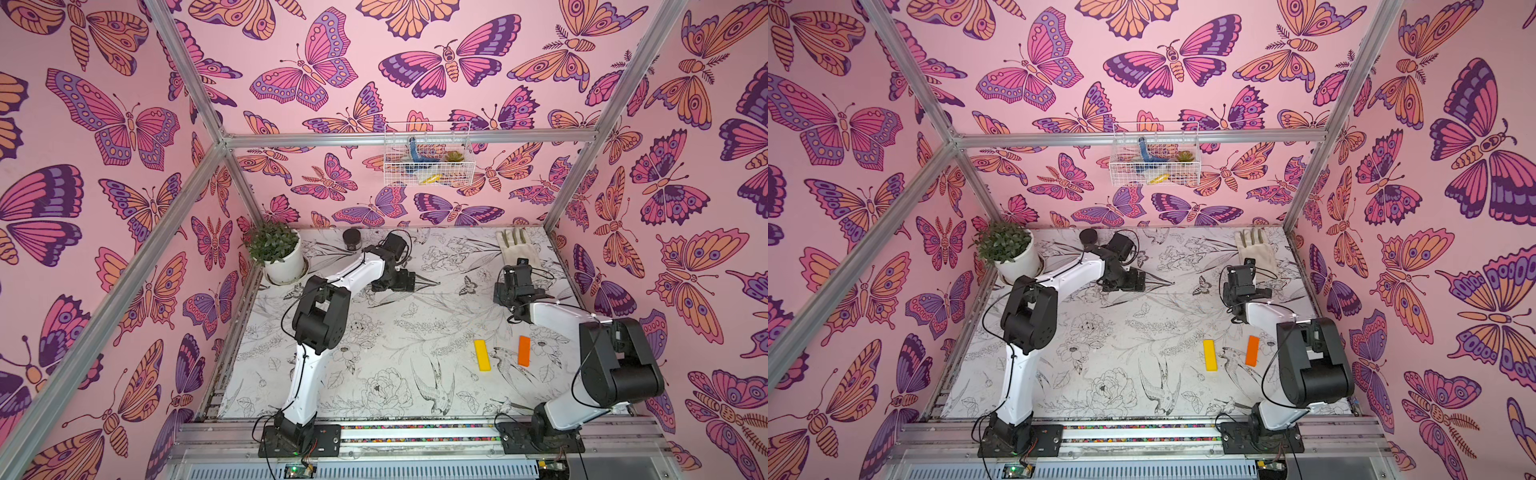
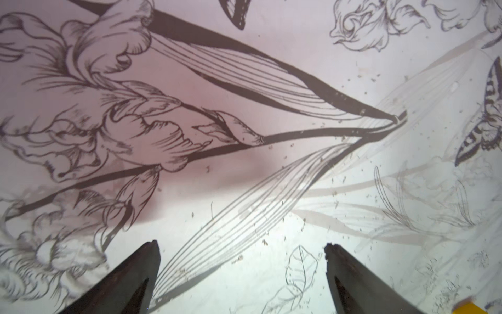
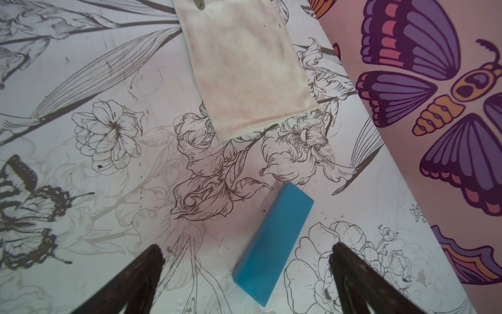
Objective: Assemble the number 7 with building blocks
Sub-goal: Pick up the building block from the center of the board.
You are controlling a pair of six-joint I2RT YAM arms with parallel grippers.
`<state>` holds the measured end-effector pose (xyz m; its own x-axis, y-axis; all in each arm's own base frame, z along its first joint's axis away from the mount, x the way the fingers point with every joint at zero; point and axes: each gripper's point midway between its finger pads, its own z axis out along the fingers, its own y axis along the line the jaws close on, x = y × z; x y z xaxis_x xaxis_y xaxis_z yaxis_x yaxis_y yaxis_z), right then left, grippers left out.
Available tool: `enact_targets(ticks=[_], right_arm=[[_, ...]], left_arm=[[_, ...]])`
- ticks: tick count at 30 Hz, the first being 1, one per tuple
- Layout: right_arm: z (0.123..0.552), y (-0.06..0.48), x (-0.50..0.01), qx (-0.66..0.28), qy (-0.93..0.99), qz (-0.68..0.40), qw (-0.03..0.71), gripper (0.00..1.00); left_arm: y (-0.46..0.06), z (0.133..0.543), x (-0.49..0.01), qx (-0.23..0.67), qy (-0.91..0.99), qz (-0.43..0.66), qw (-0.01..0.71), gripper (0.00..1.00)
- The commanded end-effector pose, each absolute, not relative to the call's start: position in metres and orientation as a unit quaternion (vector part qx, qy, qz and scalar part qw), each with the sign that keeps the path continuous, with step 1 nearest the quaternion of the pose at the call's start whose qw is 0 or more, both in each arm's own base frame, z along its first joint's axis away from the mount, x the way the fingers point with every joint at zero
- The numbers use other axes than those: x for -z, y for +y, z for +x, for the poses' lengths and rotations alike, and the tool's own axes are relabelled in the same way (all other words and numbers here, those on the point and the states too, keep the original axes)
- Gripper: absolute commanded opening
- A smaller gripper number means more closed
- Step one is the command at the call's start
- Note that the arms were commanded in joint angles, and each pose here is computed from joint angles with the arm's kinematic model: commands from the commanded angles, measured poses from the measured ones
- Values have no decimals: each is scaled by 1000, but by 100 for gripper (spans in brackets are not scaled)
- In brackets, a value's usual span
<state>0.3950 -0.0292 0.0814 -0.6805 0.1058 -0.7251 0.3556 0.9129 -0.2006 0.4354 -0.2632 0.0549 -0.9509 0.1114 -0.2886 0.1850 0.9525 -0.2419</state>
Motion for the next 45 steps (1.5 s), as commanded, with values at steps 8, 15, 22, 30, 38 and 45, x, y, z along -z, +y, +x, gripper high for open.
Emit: enact_targets(ticks=[8,15,22,30,38,45], right_arm=[[370,-32,-118,169,918,164,319,99],[343,-54,-133,107,912,253,304,100],[328,-81,-127,198,935,179,235,99],[331,-54,-67,67,975,183,108,98],[342,-36,-43,8,976,199,87,85],[352,-46,-32,20,976,200,87,86]], left_arm=[[-89,426,-117,155,959,-49,232,100],[-54,421,-86,121,957,-72,253,100],[-41,424,-63,114,955,-78,263,100],[-35,423,-60,153,949,-99,258,100],[-34,422,-58,163,947,-106,254,100],[-32,423,-56,169,946,-112,252,100]])
